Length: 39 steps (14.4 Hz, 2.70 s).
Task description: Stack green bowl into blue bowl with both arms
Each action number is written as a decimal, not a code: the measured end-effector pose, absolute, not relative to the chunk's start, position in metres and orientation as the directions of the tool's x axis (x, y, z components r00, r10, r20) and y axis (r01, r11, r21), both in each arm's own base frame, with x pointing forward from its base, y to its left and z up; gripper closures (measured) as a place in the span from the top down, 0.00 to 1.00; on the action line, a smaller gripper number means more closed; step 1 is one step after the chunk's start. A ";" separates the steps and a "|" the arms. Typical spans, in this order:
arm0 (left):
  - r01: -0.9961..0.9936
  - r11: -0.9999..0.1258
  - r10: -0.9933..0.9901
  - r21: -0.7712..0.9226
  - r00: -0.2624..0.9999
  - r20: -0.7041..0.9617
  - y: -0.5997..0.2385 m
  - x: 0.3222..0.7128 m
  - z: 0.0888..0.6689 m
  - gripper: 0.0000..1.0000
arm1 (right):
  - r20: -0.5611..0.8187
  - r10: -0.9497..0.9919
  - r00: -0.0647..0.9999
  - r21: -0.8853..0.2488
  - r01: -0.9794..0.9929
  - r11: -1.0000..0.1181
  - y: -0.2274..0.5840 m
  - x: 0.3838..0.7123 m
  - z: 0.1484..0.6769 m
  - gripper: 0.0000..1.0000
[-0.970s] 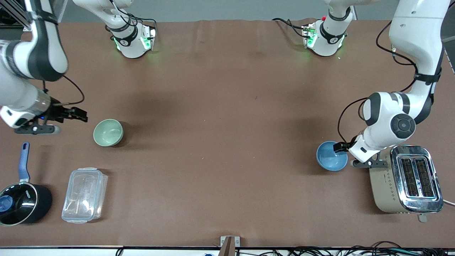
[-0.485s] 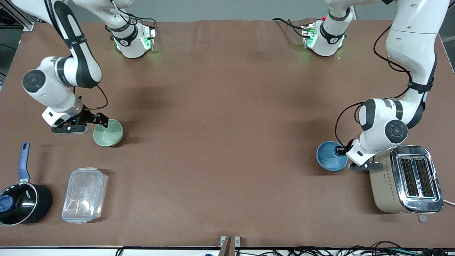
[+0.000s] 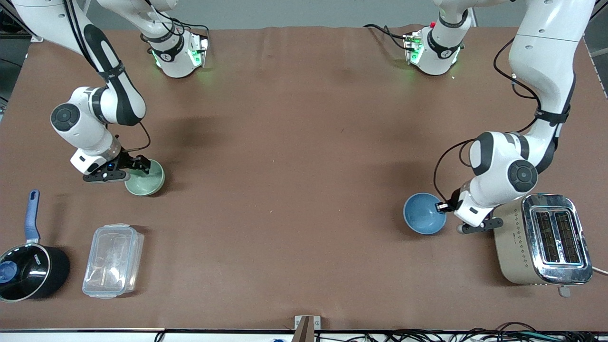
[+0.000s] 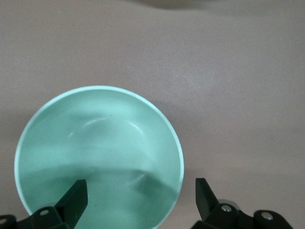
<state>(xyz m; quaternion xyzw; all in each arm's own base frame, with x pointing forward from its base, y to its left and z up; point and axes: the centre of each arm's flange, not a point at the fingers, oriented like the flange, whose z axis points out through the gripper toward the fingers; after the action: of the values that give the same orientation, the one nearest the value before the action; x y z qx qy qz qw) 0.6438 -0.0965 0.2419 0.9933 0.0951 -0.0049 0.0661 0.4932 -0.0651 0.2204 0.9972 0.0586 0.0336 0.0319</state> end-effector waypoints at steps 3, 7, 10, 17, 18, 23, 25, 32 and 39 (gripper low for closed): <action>0.259 -0.948 0.250 0.183 0.966 -0.070 -0.156 0.649 0.277 0.04 | 0.084 0.126 0.988 0.071 0.120 -0.990 -0.064 0.485 0.209 0.97; 0.302 -0.930 0.284 0.208 0.952 -0.113 -0.286 0.617 0.307 0.04 | 0.068 0.128 0.989 0.069 0.123 -0.990 -0.063 0.476 0.191 0.67; 0.299 -0.934 0.274 0.194 0.950 -0.148 -0.379 0.569 0.292 0.04 | 0.041 0.125 0.991 0.064 0.122 -0.990 -0.063 0.476 0.192 0.37; 0.339 -0.922 0.320 0.187 0.939 -0.126 -0.511 0.482 0.217 0.04 | -0.090 0.103 0.991 0.040 0.107 -0.993 -0.068 0.504 0.259 0.05; 0.340 -0.922 0.322 0.186 0.939 -0.118 -0.519 0.479 0.211 0.04 | -0.121 0.097 0.988 0.035 0.102 -0.994 -0.066 0.510 0.275 0.05; 0.375 -0.899 0.380 0.227 0.925 -0.024 -0.510 0.523 0.243 0.50 | -0.226 0.011 0.974 -0.082 -0.007 -0.997 0.002 0.550 0.365 0.05; 0.387 -0.898 0.409 0.207 0.910 0.072 -0.476 0.567 0.296 0.70 | -0.226 -0.058 0.972 -0.103 -0.084 -0.991 0.054 0.557 0.384 0.05; 0.279 -0.960 0.272 -0.024 0.949 0.161 -0.296 0.637 0.481 1.00 | -0.212 -0.281 0.936 -0.140 -0.314 -0.939 0.265 0.543 0.351 0.05; 0.071 -0.997 0.069 -0.043 0.996 0.055 -0.114 0.625 0.589 1.00 | -0.213 -0.319 0.923 -0.145 -0.353 -0.924 0.356 0.513 0.292 0.05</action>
<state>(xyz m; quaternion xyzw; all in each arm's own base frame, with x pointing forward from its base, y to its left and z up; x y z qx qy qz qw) 0.6245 -0.1136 0.5889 0.9988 0.0350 0.0267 -0.0222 0.5128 0.3564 0.2916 0.9765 -0.1721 -0.0932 -0.0905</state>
